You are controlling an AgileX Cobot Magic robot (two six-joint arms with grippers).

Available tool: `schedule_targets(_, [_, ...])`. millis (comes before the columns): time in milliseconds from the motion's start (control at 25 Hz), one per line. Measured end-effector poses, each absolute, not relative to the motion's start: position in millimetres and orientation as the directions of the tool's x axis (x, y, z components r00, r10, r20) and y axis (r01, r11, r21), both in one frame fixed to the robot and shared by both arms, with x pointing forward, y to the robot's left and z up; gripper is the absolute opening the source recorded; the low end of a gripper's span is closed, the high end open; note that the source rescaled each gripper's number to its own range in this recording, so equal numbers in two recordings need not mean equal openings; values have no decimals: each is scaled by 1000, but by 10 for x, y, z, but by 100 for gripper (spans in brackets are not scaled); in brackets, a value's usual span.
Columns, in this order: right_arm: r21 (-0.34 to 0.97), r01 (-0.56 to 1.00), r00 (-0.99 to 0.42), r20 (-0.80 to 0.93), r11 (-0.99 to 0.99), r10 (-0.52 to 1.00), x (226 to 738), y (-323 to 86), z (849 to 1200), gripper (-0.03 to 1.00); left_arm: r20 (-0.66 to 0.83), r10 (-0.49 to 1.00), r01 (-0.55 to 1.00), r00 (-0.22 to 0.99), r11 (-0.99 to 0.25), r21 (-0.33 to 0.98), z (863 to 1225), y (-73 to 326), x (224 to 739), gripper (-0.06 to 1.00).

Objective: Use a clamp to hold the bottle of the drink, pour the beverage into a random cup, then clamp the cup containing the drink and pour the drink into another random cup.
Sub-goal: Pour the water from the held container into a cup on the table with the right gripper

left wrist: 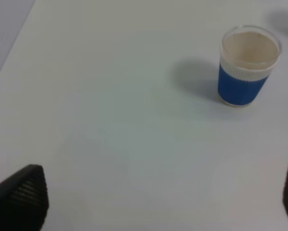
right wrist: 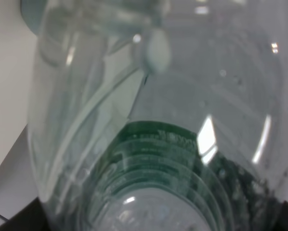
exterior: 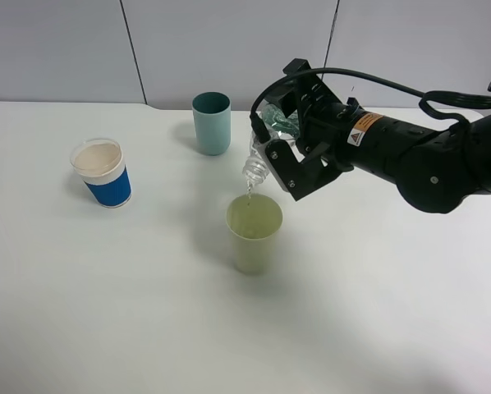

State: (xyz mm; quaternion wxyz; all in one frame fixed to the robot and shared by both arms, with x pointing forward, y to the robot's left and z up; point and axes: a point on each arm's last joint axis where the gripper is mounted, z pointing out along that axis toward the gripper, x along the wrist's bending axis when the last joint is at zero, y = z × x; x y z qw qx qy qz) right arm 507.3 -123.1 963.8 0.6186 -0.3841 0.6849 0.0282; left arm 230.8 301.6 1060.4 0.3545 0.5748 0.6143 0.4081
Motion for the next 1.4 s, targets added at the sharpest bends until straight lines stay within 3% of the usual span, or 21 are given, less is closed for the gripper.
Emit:
schedule_targets(560, [-452,-560,71,-861,695,-503,5075,-1230,9641,0,34,996,417,-88,6,909,10604,3016,2308,98])
schedule_targets(1400, [-583,-547,204,-789,601,-580,5035,-1104,9737,0,34,996,417,-88,6,909,10604,3016,2308,98])
